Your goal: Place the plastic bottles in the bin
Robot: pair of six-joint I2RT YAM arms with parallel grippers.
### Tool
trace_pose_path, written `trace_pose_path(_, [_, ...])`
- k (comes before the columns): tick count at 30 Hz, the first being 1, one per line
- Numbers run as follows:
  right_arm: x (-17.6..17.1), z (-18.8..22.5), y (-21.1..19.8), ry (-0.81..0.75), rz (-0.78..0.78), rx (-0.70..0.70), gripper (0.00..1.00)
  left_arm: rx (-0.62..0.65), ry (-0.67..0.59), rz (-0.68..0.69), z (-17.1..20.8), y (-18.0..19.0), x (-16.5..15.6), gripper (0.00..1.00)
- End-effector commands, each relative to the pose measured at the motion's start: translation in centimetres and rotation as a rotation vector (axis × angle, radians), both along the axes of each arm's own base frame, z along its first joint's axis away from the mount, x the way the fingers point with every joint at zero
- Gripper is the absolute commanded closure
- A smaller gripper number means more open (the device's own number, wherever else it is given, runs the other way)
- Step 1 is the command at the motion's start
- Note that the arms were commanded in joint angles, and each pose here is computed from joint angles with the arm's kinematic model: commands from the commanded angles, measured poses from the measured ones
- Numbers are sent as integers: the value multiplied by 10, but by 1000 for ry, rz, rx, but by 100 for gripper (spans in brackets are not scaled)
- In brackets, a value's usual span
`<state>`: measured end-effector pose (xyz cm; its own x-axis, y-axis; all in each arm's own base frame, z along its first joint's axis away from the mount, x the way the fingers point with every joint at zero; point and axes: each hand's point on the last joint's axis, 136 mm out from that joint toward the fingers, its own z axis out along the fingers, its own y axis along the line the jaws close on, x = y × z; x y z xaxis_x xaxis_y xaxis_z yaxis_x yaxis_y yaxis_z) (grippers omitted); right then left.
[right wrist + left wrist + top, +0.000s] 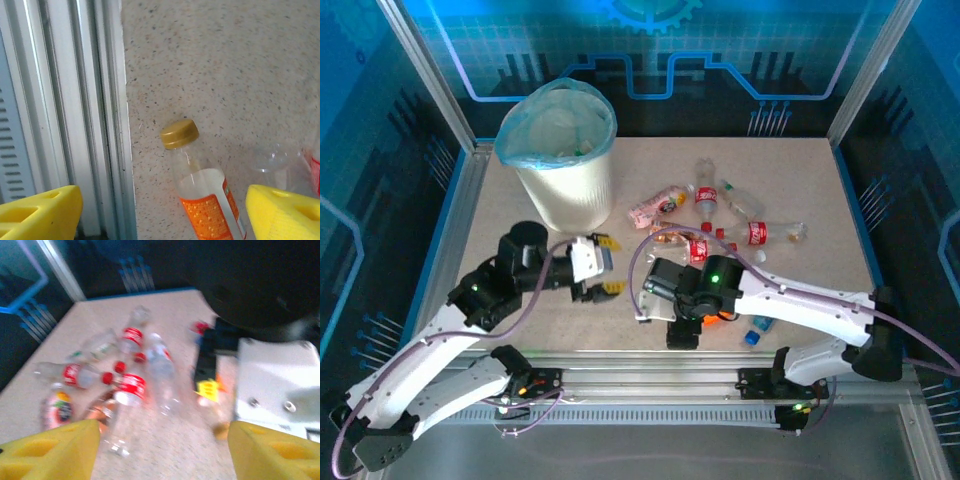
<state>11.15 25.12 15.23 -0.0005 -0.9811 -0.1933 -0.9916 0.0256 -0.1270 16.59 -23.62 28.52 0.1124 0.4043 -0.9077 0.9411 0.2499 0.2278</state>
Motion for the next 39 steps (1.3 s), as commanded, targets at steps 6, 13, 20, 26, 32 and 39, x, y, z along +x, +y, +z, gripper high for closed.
trace_pose_path(6, [9, -55, 10, -68, 239, -137, 15, 52, 58, -174, -65, 18, -61, 17])
trace_pose_path(13, [18, -86, 20, -85, 293, -145, 14, 126, 85, -99, -110, 29, -55, 10])
trace_pose_path(20, [33, -109, 14, -76, 286, -231, 15, 149, 56, -59, -113, 32, -47, 7])
trace_pose_path(26, [37, -115, 6, -45, 278, -256, 16, 156, 58, -55, -117, 33, -47, 5])
trace_pose_path(32, [41, -122, -3, -32, 268, -282, 18, 167, 48, -42, -119, 34, -44, 4])
trace_pose_path(39, [44, -134, -1, -19, 275, -310, 21, 169, 46, -36, -119, 35, -43, 4])
